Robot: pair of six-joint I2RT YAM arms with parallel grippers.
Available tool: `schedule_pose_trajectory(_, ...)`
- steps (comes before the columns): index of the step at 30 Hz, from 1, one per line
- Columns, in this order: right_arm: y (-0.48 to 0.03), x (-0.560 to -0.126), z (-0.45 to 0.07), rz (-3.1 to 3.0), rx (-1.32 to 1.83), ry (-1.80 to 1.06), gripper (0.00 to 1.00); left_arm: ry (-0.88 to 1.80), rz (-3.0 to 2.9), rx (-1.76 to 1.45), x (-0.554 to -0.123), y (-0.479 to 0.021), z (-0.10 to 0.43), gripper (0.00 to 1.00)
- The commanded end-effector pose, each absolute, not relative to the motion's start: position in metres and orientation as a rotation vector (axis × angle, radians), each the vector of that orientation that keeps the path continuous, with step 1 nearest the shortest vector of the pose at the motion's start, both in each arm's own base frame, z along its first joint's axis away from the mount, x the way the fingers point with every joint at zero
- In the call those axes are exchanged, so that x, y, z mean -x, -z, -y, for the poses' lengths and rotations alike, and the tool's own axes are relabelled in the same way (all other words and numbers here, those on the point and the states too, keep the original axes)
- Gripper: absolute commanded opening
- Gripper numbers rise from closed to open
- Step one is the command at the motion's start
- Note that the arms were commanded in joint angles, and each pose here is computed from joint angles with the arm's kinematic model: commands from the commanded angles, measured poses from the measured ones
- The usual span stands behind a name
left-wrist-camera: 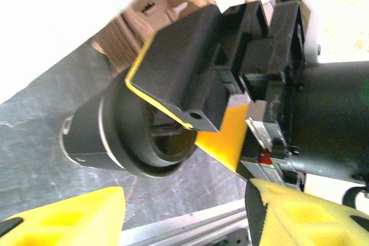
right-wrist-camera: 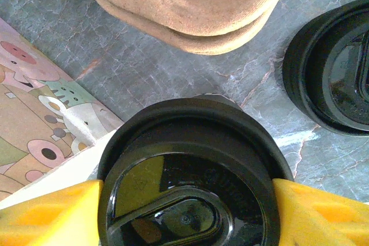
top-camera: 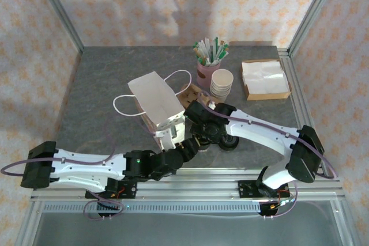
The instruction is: Pack the takeout coffee
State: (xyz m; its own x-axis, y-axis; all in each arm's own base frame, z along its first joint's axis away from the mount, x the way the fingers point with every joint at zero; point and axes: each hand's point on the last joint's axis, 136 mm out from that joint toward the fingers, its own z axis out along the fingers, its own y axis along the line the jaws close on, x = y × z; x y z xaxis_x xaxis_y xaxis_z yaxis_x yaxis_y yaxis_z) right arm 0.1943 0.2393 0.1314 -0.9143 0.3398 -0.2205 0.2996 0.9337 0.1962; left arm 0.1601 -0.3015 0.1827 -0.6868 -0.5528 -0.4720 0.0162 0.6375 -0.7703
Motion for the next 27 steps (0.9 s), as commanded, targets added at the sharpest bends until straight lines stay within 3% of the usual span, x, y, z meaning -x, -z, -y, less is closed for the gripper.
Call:
schedule_pose_trajectory(1,-0.129,-0.186,-0.231,-2.877,-0.431,-0.124,0.7,0.837,-2.127,0.366,-0.163,-0.177,0.274,0.58)
schedule_pose_trajectory(13,-0.142,-0.185,-0.233,-2.868,-0.444,-0.161,0.74,0.783,-2.106,0.302,-0.159,-0.188,0.255,0.57)
schedule_pose_trajectory(21,-0.153,-0.184,-0.235,-2.847,-0.509,-0.245,0.74,0.975,-2.152,0.361,-0.149,-0.162,0.291,0.57)
schedule_pose_trajectory(27,-0.153,-0.182,-0.231,-2.854,-0.509,-0.223,0.74,1.028,-2.144,0.376,-0.152,-0.15,0.326,0.63)
